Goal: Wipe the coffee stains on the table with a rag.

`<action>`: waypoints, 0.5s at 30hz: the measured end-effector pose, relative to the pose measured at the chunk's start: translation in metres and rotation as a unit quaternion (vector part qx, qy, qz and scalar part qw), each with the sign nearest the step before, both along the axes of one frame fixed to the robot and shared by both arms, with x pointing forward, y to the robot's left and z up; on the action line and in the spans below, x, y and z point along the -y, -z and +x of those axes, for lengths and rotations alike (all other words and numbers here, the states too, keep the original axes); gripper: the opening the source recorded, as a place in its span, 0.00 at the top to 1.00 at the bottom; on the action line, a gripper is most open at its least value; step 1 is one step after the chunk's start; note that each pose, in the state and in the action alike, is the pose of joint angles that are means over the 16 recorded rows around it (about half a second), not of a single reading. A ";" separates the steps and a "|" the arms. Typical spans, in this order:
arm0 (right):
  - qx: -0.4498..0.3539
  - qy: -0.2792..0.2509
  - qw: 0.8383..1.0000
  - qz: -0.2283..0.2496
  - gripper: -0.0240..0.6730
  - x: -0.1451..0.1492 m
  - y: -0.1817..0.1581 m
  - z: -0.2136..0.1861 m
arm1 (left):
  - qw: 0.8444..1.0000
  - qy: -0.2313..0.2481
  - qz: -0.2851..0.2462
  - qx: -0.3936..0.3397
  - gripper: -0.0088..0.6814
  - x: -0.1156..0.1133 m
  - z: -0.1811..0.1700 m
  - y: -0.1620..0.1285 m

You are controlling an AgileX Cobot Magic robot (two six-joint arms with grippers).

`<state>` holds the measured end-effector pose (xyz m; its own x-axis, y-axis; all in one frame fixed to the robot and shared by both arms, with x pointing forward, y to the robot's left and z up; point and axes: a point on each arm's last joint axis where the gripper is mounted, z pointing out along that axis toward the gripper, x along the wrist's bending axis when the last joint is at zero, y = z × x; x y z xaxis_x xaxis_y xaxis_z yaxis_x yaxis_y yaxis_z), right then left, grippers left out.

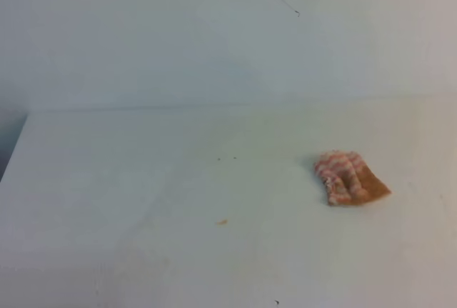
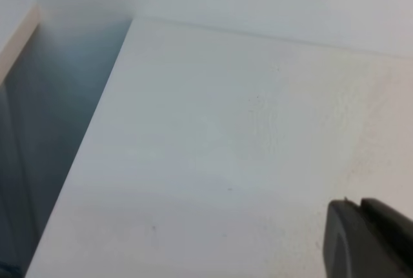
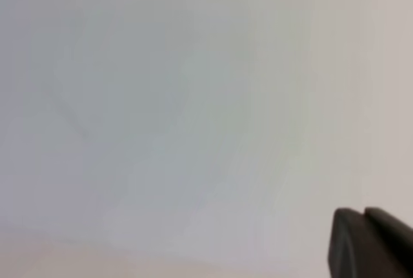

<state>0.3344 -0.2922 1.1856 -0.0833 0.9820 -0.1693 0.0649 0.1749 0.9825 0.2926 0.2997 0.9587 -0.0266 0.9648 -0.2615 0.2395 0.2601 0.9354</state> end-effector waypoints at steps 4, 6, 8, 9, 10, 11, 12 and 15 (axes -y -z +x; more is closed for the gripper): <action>0.071 0.064 0.995 -0.010 0.97 0.010 0.034 -0.022 | 1.000 0.000 0.000 0.000 0.99 0.000 0.000 0.001; 0.093 0.088 0.992 -0.009 0.97 0.012 0.056 -0.030 | 1.000 0.000 0.000 0.000 0.99 0.000 0.000 0.001; 0.104 0.105 0.989 -0.007 0.97 0.014 0.081 -0.036 | 1.000 0.000 0.000 0.000 0.99 0.000 0.000 0.001; 0.105 0.110 0.988 -0.006 0.97 0.014 0.094 -0.038 | 1.000 0.000 0.000 0.000 0.99 0.000 0.000 0.001; 0.105 0.115 0.988 -0.003 0.97 0.015 0.106 -0.040 | 1.000 0.000 0.000 0.000 0.99 0.000 0.000 0.001; 0.102 0.118 0.988 -0.001 0.97 0.015 0.119 -0.041 | 1.000 0.000 0.000 0.000 0.99 0.000 0.000 0.001; 0.096 0.120 0.988 0.002 0.97 0.015 0.131 -0.041 | 1.000 0.000 0.000 0.000 0.99 0.000 0.000 0.001; 0.063 0.120 0.991 0.009 0.97 0.015 0.166 -0.042 | 1.000 0.000 0.000 0.000 0.99 0.000 0.000 0.001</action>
